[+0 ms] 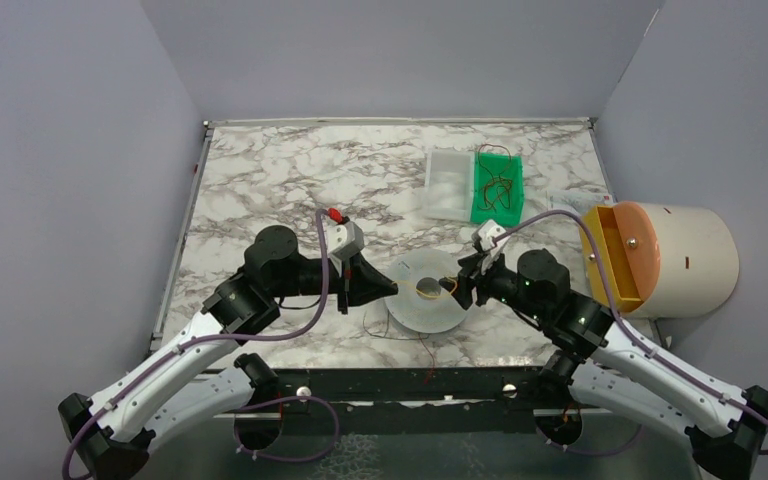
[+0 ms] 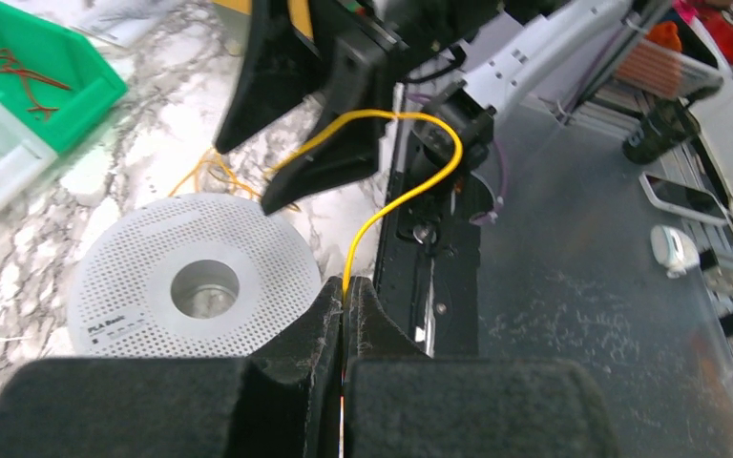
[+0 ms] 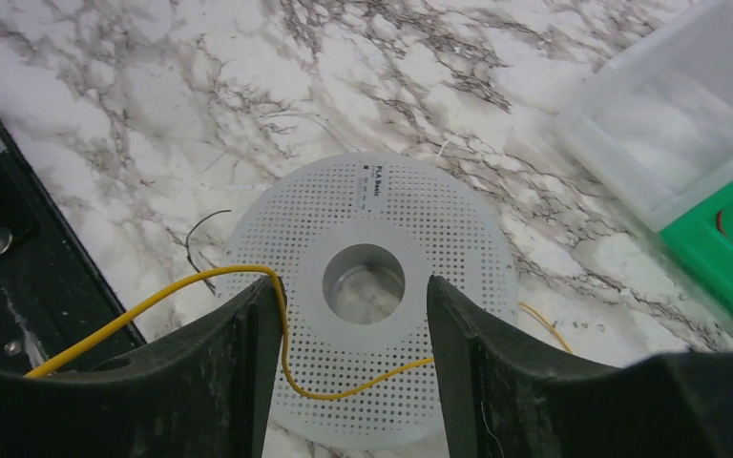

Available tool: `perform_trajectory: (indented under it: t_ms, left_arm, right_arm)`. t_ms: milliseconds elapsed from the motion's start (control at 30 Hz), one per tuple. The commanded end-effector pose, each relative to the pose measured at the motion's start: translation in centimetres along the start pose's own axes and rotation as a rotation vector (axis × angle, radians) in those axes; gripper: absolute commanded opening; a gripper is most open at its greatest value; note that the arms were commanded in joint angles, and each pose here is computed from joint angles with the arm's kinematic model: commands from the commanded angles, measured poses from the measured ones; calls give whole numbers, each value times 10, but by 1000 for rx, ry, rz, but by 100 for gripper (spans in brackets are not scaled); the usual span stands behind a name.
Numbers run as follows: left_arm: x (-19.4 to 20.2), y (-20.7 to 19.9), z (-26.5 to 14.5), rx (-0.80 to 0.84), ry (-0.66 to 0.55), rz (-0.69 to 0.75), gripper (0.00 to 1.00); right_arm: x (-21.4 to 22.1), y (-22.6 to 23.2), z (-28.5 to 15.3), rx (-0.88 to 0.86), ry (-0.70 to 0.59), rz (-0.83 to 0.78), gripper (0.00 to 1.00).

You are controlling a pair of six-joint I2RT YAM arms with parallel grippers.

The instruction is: Wrap the cables

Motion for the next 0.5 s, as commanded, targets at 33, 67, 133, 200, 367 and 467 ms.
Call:
perform_trajectory:
  t_ms: [33,67,133,200,367,467]
  left_arm:
    - [-18,13,0,-121,-37,-54,0]
    - [-19,13,0,-124,-41,-59,0]
    - [-22,15,-1,-142,-53,-68,0]
    - [-26,16,-2,-160,-70,-77,0]
    - [-40,16,-4,-183,-108,-96,0]
    - [-46,12,-4,-175,-122,-101,0]
  right_arm:
    - [-21,20,-10,-138,-131,-38,64]
    - [-26,21,-12,-144,-153,-40,64]
    - [-37,23,-19,-158,-206,-44,66]
    - [-47,26,-26,-176,-259,-52,67]
    - [-63,39,-44,-265,-379,-103,69]
    - [-68,47,-54,-316,-442,-145,69]
Point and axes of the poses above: each gripper's point midway between its finger pads, its own z axis out along the fingers, its own y axis along the line the jaws close on, x = y × z, the point moved 2 cm from there along -z, back along the fingers, and after that the axes turned 2 degrees about -z, right-handed, at the moved point
